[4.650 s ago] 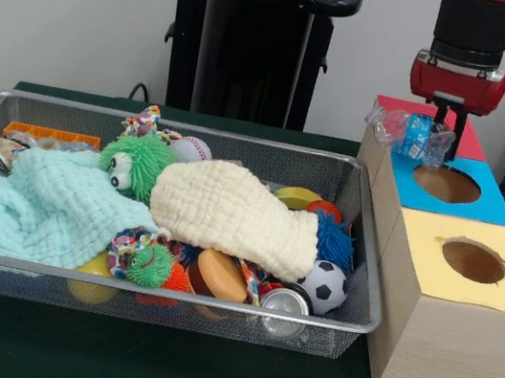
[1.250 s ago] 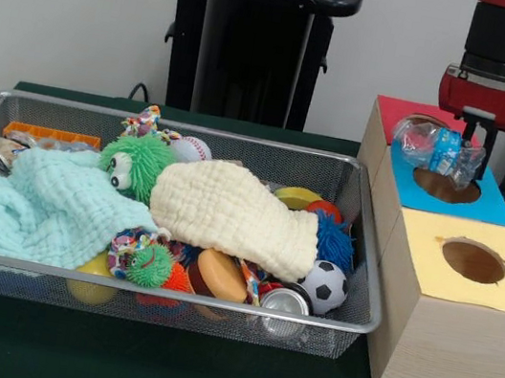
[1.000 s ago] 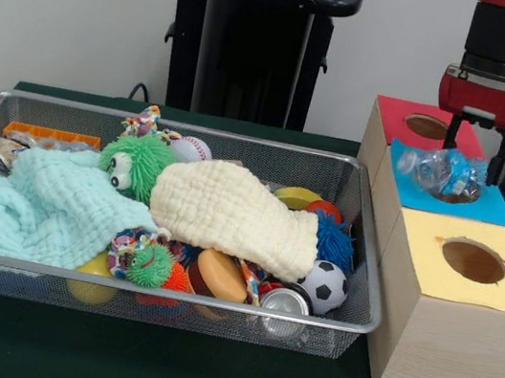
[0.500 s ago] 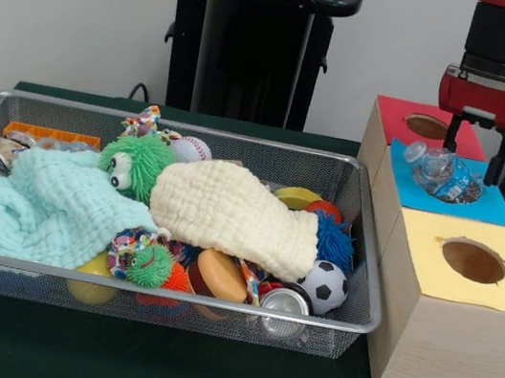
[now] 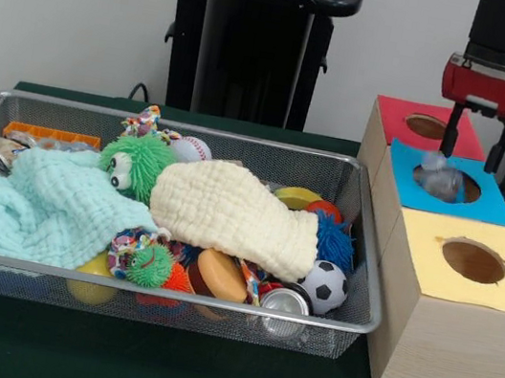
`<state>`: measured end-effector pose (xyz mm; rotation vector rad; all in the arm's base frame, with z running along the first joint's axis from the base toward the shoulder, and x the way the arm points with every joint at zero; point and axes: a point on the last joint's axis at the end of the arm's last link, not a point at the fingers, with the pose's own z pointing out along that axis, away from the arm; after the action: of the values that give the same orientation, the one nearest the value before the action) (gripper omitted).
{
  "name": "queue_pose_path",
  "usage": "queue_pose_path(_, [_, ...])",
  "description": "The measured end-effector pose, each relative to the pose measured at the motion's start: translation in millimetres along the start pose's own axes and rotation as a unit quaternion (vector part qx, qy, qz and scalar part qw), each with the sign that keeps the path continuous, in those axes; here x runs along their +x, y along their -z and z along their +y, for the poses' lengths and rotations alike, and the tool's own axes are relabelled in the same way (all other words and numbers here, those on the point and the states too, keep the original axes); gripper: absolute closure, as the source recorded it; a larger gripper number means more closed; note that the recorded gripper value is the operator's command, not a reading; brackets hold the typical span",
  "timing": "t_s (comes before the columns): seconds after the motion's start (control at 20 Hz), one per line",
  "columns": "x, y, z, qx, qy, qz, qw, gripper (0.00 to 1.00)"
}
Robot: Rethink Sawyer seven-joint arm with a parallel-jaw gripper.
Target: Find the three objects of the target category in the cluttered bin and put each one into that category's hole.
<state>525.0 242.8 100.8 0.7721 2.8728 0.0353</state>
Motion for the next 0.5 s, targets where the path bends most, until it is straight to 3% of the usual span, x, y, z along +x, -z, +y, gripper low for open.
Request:
queue_pose_path(0.3, [6.5, 30.4, 3.6, 0.023, 0.011, 0.054, 0.9982, 0.0])
queue_pose_path(0.5, [-2.5, 48.9, 4.4, 0.025, 0.007, 0.066, 0.9975, 0.0])
